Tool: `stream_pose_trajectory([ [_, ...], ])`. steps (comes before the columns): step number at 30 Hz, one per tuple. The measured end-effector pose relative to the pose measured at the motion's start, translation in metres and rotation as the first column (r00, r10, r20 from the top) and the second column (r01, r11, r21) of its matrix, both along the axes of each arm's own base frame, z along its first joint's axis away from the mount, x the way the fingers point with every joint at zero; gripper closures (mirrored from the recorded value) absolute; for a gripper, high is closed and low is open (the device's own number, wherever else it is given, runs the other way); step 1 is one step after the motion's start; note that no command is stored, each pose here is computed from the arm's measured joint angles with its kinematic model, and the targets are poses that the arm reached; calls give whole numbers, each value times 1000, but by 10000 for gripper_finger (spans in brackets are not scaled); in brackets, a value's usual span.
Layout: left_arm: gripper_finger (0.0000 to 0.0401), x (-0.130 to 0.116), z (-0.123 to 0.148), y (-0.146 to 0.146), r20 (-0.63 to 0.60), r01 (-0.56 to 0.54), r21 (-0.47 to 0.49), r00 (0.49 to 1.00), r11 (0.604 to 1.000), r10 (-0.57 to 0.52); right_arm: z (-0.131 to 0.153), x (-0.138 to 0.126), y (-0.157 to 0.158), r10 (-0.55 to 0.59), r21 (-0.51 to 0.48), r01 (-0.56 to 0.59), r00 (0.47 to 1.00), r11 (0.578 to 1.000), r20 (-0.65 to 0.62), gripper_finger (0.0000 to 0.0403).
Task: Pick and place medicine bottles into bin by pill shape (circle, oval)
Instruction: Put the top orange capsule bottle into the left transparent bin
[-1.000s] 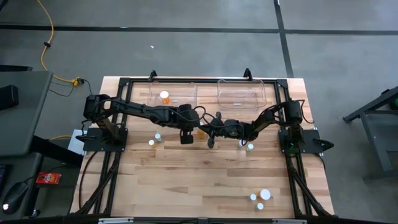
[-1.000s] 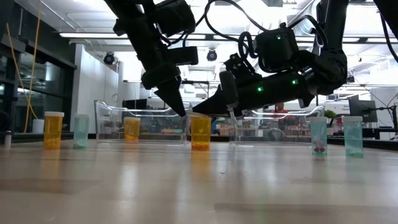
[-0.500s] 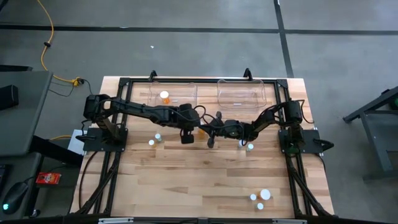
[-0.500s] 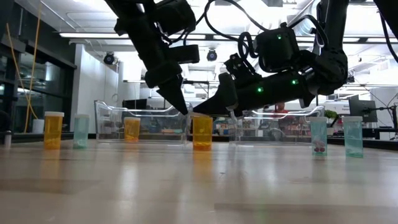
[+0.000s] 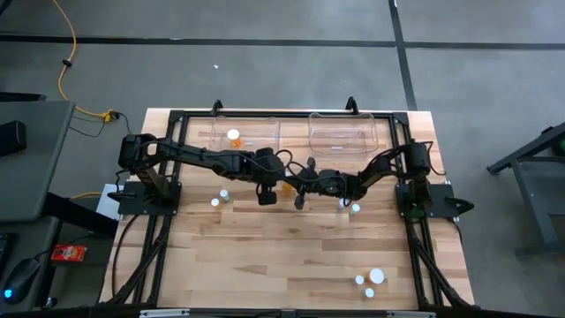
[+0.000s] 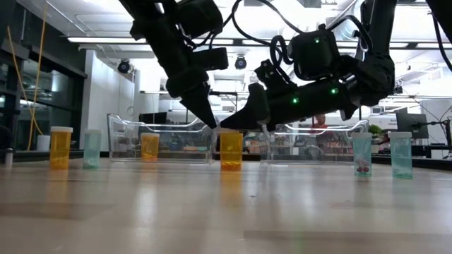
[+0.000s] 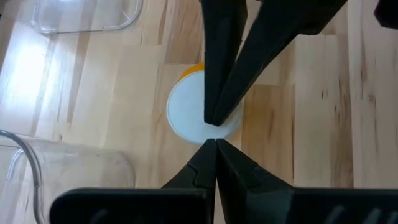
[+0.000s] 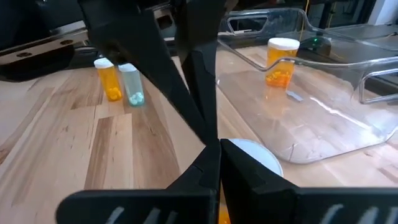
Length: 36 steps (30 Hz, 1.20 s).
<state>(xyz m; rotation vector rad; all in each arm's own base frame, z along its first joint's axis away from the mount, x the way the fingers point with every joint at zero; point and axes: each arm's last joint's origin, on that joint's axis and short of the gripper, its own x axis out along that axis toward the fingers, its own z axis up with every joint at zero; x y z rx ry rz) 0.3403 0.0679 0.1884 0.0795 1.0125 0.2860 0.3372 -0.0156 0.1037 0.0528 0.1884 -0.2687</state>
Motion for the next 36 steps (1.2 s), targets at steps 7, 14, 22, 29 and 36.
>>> stream_pose_trajectory([
  [7, 401, 0, 0, 0, 2, 0, 0, 1000, 1000, 0, 7, 0, -1, 0, -15, 1, 1000, 1000, 13, 402],
  [14, 401, -1, 0, 0, -11, -3, 11, 1000, 1000, 3, 8, 0, -1, 2, -30, -2, 1000, 1000, 17, 402],
  [22, 401, -16, 11, 0, -84, -31, 60, 996, 998, 36, 22, -4, -1, 5, -52, -4, 1000, 999, 19, 402],
  [29, 401, -31, 9, -2, -13, -50, 44, 999, 998, 51, 41, -18, 1, -32, -81, 34, 999, 996, 25, 402],
  [36, 395, -53, -17, -6, -19, -58, 12, 998, 998, 58, 45, -39, 6, -67, -83, 69, 997, 994, 29, 402],
])
